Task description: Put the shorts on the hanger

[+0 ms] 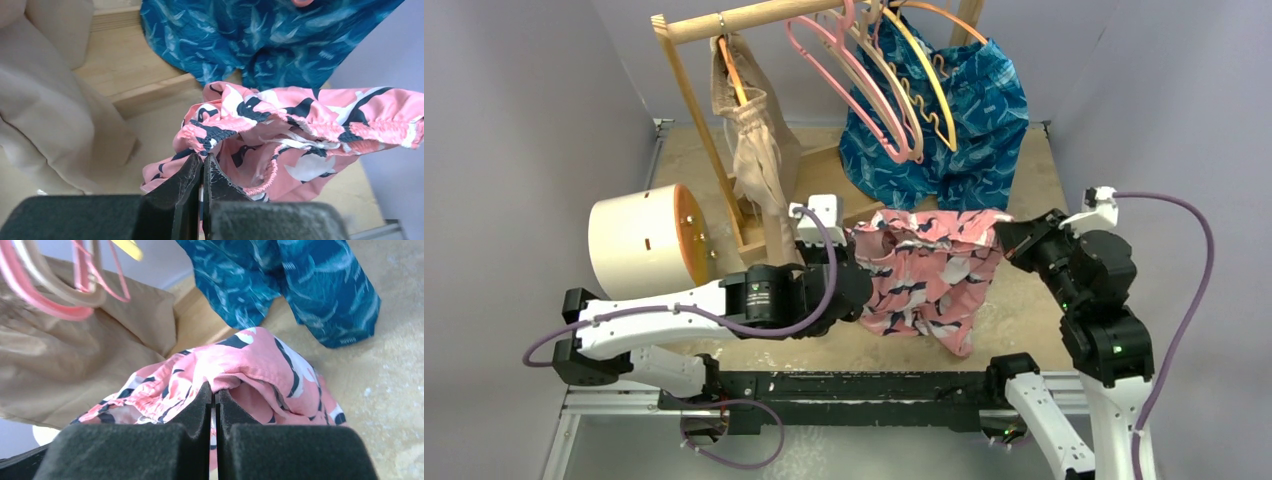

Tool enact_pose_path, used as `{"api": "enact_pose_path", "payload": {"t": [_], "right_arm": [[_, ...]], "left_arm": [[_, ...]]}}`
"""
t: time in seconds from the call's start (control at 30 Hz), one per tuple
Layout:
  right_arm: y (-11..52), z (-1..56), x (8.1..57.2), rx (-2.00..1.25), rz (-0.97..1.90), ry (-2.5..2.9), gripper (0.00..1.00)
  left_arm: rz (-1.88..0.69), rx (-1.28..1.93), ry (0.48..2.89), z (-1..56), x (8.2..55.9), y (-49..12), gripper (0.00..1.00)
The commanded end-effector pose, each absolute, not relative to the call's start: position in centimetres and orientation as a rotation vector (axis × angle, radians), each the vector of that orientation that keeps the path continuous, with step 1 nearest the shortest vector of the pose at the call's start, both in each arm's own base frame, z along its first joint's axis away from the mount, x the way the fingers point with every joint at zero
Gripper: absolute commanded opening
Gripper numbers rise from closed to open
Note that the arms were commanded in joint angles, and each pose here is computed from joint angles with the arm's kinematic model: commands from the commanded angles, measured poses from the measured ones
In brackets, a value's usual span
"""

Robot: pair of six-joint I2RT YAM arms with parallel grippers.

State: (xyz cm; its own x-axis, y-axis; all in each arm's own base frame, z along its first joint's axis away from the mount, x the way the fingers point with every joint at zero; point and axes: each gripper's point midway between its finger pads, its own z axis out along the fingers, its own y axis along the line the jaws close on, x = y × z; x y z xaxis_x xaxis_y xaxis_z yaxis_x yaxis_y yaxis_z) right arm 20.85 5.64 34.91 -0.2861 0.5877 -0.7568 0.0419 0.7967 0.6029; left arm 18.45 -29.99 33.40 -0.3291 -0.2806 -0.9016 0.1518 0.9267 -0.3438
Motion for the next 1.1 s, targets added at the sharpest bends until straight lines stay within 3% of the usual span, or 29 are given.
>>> {"api": "enact_pose_path", "payload": {"t": [0.0, 0.03, 0.13, 0.23, 0.33, 0.6, 1.07], "right_arm": [[5.2, 29.4, 21.3, 0.525, 0.496, 1.948, 0.0], [5.3, 28.7, 21.3, 0.528, 0.494, 1.958, 0.0], [5.0, 28.5, 21.5, 0.479, 0.461, 1.944, 0.15], [5.7, 30.4, 21.3, 0.325, 0.469, 1.915, 0.33], [7.5, 33.7, 21.0, 0.14, 0.539, 1.849, 0.41], [10.5, 39.2, 22.4, -0.043, 0.676, 1.768, 0.43], [13.0, 47.6, 25.9, -0.086, 0.796, 1.627, 0.43]], "left_arm": [[-0.258, 0.064, 1.875, 28.5, 18.6, -29.6, 0.0], [-0.268, 0.076, 1.887, 27.4, 18.4, -30.0, 0.0], [-0.267, 0.084, 1.921, 24.8, 18.4, -30.3, 0.0], [-0.284, 0.095, 1.945, 23.5, 18.3, -30.7, 0.0], [-0.327, 0.091, 1.953, 23.3, 18.1, -31.1, 0.0], [-0.456, 0.073, 1.969, 23.0, 17.2, -31.5, 0.0], [-0.535, 0.078, 1.984, 22.6, 16.6, -32.1, 0.0]]}}
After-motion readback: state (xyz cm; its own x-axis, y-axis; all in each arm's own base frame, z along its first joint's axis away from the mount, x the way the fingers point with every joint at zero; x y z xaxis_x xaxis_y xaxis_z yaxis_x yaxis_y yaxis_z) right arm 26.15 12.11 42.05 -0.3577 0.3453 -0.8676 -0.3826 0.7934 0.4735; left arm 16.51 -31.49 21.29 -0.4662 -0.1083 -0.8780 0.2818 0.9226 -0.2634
